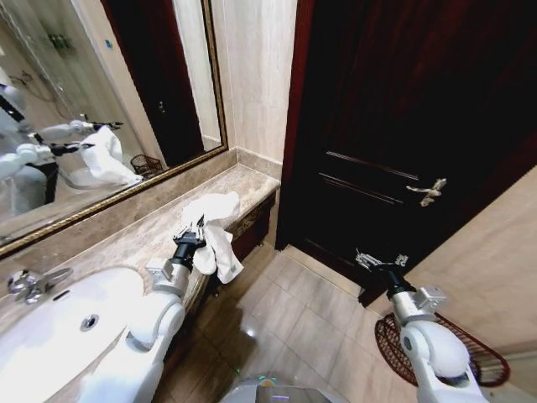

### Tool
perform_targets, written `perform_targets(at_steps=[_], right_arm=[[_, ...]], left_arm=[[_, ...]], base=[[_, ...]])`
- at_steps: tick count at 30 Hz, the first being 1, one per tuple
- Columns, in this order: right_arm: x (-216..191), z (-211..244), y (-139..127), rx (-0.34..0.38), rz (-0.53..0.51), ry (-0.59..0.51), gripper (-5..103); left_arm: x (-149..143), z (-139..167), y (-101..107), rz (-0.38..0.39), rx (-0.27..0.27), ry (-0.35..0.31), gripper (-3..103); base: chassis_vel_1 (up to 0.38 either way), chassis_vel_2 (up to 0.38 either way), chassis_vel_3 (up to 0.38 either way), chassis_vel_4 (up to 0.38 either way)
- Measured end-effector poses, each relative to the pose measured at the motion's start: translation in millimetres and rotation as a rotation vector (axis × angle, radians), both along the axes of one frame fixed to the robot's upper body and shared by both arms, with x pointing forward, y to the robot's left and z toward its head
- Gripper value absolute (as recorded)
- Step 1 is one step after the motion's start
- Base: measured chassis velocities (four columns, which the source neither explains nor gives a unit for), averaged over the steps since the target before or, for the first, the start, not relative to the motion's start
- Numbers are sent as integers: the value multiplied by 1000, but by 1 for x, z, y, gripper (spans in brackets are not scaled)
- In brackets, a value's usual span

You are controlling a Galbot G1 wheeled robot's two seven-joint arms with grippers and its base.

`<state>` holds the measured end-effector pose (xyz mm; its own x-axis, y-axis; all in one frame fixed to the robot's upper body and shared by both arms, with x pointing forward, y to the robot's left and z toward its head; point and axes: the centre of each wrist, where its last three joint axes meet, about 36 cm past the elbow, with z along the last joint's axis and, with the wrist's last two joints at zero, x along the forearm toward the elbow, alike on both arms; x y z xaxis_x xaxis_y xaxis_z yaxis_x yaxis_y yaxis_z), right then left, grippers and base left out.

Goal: Discard the used towel into the hamper.

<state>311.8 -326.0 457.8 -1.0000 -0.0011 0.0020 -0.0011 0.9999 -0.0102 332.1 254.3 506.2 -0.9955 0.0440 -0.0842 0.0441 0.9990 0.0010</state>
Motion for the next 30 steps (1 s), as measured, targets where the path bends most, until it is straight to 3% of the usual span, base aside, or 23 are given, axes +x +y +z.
perform_targets(at_steps=[30], right_arm=[[0, -2, 2, 6, -15, -1, 100]], left_arm=[[2, -6, 3, -19, 0, -20, 4]], base=[[-31, -27, -32, -31]])
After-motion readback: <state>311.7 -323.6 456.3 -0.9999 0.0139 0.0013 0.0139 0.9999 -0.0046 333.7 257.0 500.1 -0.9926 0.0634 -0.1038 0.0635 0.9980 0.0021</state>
